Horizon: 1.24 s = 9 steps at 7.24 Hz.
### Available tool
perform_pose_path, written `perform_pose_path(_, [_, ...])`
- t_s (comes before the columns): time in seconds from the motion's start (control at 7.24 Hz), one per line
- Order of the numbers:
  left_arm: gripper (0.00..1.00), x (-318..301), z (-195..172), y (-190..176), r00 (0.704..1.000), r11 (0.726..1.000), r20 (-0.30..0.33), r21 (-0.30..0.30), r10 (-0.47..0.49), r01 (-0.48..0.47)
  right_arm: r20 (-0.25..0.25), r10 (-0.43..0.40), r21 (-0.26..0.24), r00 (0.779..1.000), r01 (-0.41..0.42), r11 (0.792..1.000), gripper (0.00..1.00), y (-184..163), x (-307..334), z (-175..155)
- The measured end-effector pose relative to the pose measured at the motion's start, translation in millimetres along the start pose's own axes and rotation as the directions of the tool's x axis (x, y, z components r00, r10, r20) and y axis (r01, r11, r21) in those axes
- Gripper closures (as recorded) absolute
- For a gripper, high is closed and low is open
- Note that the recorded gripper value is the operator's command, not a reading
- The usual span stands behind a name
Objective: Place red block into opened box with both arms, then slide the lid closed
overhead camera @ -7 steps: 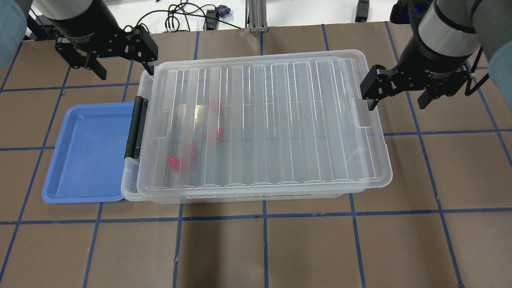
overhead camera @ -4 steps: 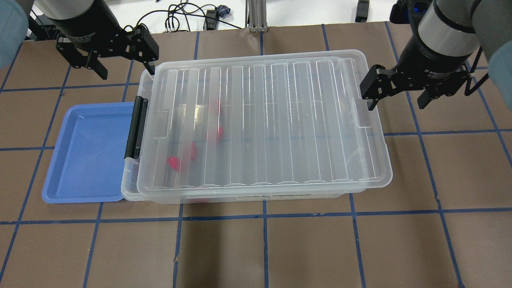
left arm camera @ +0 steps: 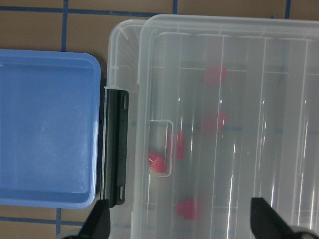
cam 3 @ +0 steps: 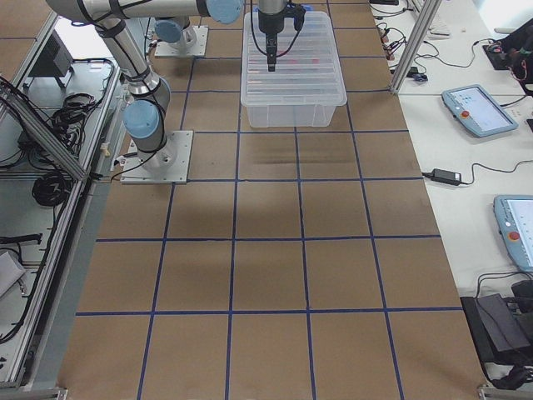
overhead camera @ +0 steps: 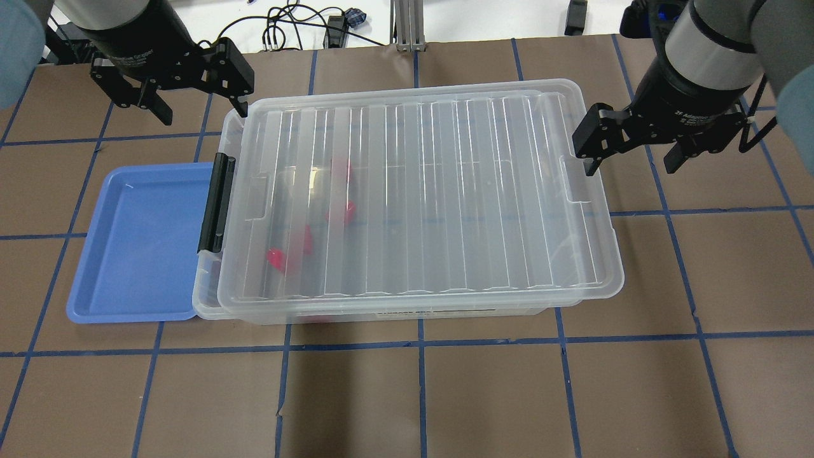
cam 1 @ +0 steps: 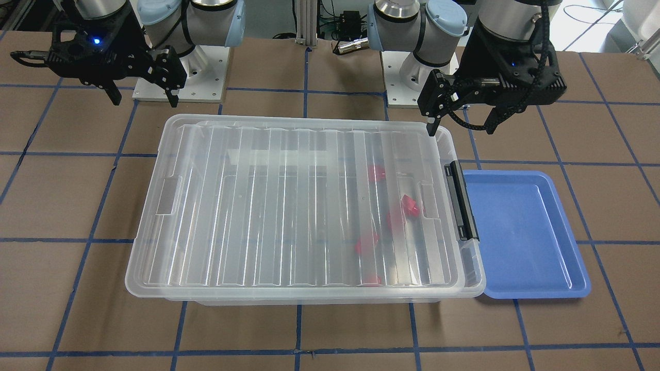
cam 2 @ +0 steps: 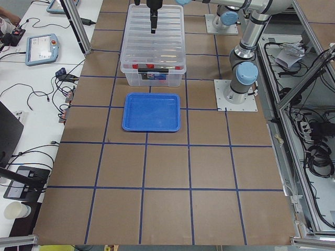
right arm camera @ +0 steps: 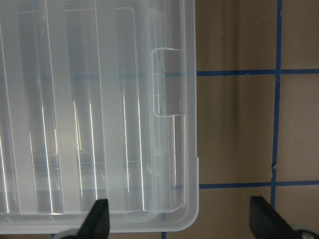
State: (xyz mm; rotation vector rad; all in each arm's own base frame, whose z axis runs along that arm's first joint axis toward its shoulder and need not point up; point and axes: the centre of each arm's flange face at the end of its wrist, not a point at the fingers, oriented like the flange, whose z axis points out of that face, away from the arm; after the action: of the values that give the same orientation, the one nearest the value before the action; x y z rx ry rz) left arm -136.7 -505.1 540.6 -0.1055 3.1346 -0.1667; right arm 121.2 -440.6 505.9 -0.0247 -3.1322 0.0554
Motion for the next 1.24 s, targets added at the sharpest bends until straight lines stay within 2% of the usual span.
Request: perform_pose_path(1.24, [0.0, 0.6, 7.0, -5.3, 1.0, 1.0, 0.007, -0.009, 0.006, -0.006, -0.003, 0.0, -0.001, 1.0, 0.0, 1.0, 0.0, 0.2, 0.4, -0.3])
